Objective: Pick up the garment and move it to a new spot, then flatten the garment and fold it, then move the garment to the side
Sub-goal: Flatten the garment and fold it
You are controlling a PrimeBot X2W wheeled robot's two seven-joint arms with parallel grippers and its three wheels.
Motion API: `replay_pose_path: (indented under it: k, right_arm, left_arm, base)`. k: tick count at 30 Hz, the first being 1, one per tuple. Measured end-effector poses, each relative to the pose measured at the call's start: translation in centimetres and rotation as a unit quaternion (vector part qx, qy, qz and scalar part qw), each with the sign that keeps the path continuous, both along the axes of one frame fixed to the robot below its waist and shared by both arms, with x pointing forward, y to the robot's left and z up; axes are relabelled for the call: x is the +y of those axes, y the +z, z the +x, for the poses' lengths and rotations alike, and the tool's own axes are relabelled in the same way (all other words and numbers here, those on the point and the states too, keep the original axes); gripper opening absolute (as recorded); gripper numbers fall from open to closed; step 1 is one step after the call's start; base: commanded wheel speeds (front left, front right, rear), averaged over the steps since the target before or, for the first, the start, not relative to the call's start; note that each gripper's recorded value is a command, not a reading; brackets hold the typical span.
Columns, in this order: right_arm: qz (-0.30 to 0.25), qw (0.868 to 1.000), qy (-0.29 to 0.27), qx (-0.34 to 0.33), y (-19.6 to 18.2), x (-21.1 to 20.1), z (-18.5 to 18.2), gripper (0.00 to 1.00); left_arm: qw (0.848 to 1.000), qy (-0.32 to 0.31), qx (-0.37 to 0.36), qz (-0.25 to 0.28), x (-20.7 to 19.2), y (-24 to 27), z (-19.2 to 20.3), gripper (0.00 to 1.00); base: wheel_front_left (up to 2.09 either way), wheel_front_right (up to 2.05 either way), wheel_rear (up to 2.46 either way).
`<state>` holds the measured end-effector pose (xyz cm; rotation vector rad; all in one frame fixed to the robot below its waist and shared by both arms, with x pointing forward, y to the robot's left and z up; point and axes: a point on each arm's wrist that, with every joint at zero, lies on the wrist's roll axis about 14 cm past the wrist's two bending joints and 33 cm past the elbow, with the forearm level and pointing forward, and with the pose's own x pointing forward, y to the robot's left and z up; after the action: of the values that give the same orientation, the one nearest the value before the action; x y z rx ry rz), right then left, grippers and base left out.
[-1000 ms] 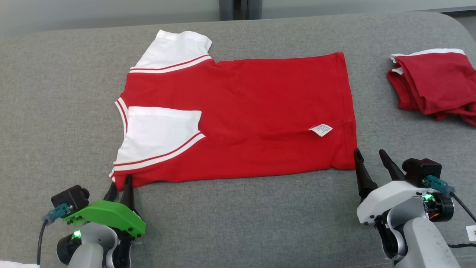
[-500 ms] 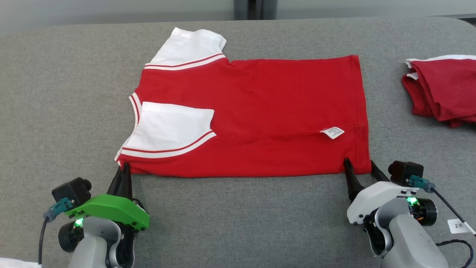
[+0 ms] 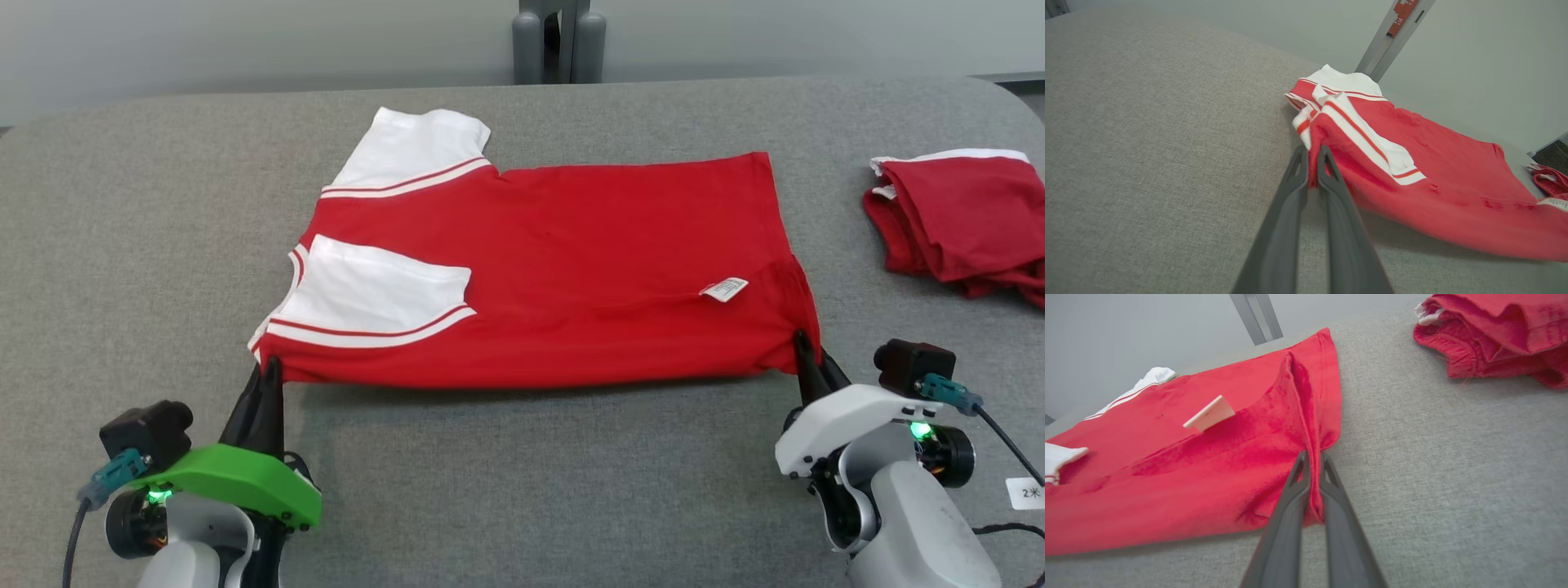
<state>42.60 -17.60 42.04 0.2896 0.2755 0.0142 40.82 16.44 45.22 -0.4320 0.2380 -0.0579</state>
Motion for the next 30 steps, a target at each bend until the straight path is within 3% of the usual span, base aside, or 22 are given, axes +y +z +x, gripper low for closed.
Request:
replay_pose_path:
  k: [8, 15, 16, 17, 18, 19, 20, 26, 30]
  right_arm:
    - [-0.008, 1.000, 0.001, 0.016, 1.7, -1.3, -4.2, 0.00]
    - [0.024, 0.997, -0.014, 0.072, -0.1, -2.3, -8.3, 0.00]
    - [0.027, 0.996, -0.017, 0.078, -0.4, -2.4, -8.5, 0.27]
    - [0.030, 0.996, -0.020, 0.085, -0.9, -2.5, -8.8, 0.85]
    - [0.030, 0.995, -0.020, 0.091, -1.2, -2.6, -9.0, 1.00]
    - [0.030, 0.995, -0.021, 0.096, -1.5, -2.6, -9.2, 1.00]
    - [0.031, 0.994, -0.023, 0.098, -1.7, -2.7, -9.3, 1.00]
    - [0.014, 0.994, -0.046, 0.094, -1.8, -4.3, -9.6, 1.00]
    - [-0.002, 0.996, -0.049, 0.073, -0.7, -4.7, -8.8, 1.00]
  left_arm:
    - [0.999, -0.033, 0.022, 0.016, -0.8, 0.9, -4.1, 0.00]
    - [0.995, -0.016, 0.093, -0.006, -0.9, -2.4, -7.7, 0.00]
    - [0.995, -0.014, 0.101, -0.012, -1.1, -2.8, -7.9, 0.00]
    - [0.994, -0.012, 0.108, -0.012, -1.1, -3.2, -8.1, 0.16]
    - [0.994, -0.012, 0.112, -0.010, -1.2, -3.6, -8.3, 0.67]
    - [0.993, -0.013, 0.118, -0.009, -1.2, -3.9, -8.4, 0.87]
    - [0.992, -0.013, 0.121, -0.009, -1.2, -4.1, -8.5, 1.00]
    - [0.993, -0.012, 0.114, 0.013, -0.2, -4.0, -7.8, 1.00]
    - [0.996, -0.028, 0.074, 0.042, 0.1, -1.9, -5.1, 1.00]
  base:
    - [0.00, 0.00, 0.00]
    - [0.00, 0.00, 0.00]
    - [0.00, 0.00, 0.00]
    - [0.00, 0.00, 0.00]
    - [0.00, 0.00, 0.00]
    - [0.00, 0.00, 0.00]
    - [0.00, 0.00, 0.00]
    - [0.00, 0.00, 0.00]
    - [0.00, 0.00, 0.00]
